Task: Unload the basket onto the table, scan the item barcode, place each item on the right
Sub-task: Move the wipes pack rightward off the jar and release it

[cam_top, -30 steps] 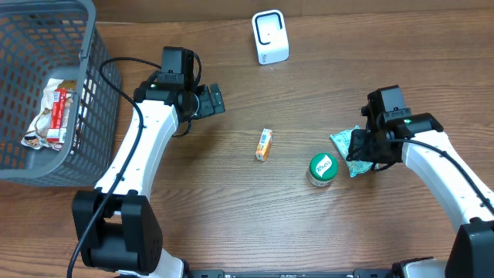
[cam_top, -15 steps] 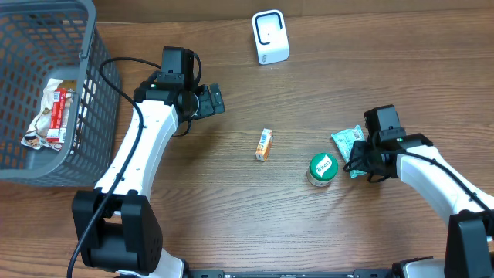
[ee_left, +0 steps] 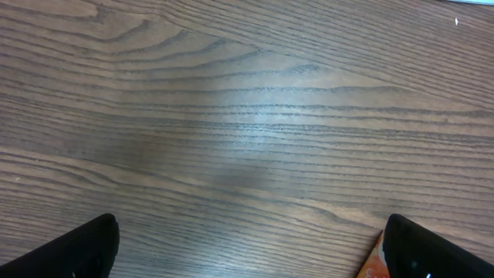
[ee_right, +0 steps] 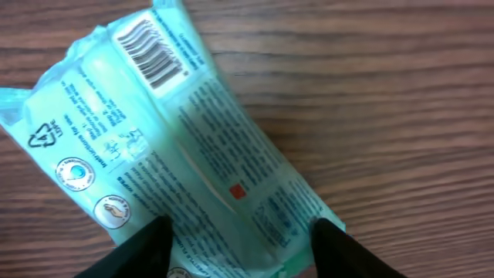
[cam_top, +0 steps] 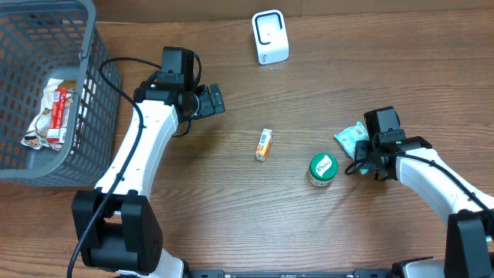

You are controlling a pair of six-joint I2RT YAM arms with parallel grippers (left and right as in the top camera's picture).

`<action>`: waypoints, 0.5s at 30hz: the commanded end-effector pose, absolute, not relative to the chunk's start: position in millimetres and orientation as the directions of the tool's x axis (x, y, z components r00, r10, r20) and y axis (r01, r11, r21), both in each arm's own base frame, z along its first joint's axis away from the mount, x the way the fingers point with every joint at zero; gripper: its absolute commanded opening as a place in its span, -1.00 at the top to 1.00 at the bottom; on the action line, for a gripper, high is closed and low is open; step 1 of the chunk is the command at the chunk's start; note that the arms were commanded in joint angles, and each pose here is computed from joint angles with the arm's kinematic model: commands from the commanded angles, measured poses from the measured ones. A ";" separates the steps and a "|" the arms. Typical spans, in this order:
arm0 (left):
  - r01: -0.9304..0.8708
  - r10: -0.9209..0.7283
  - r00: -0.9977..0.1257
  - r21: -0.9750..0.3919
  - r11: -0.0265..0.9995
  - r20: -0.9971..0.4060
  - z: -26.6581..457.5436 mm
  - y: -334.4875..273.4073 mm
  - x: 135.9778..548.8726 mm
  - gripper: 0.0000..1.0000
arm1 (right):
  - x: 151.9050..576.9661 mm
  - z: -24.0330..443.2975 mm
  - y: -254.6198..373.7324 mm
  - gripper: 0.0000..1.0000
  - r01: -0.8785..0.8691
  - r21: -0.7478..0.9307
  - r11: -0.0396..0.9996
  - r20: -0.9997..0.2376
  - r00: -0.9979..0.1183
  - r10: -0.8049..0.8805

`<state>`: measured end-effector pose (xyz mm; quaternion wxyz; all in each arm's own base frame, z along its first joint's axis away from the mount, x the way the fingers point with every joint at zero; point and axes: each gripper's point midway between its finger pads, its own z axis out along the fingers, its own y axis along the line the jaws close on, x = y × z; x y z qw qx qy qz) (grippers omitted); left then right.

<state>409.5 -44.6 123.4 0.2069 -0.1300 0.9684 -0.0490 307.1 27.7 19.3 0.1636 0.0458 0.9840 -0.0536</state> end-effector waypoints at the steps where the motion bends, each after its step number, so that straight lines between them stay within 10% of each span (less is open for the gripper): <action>1: -0.246 -0.289 -0.870 -0.155 0.957 -0.400 128.6 -44.0 411.5 -0.99 | 318.9 34.9 21.0 -0.26 0.090 -0.138 0.986 -0.343 -0.938 0.038; 13: -0.246 -0.289 -0.870 -0.155 0.957 -0.400 128.6 -44.0 411.5 -1.00 | 357.9 174.4 79.9 -0.61 0.139 0.218 0.966 -0.352 -0.912 0.211; 15: -0.246 -0.289 -0.870 -0.155 0.957 -0.399 128.5 -44.0 411.5 -1.00 | 361.1 187.8 93.8 -1.00 0.104 0.292 0.951 -0.354 -0.912 0.208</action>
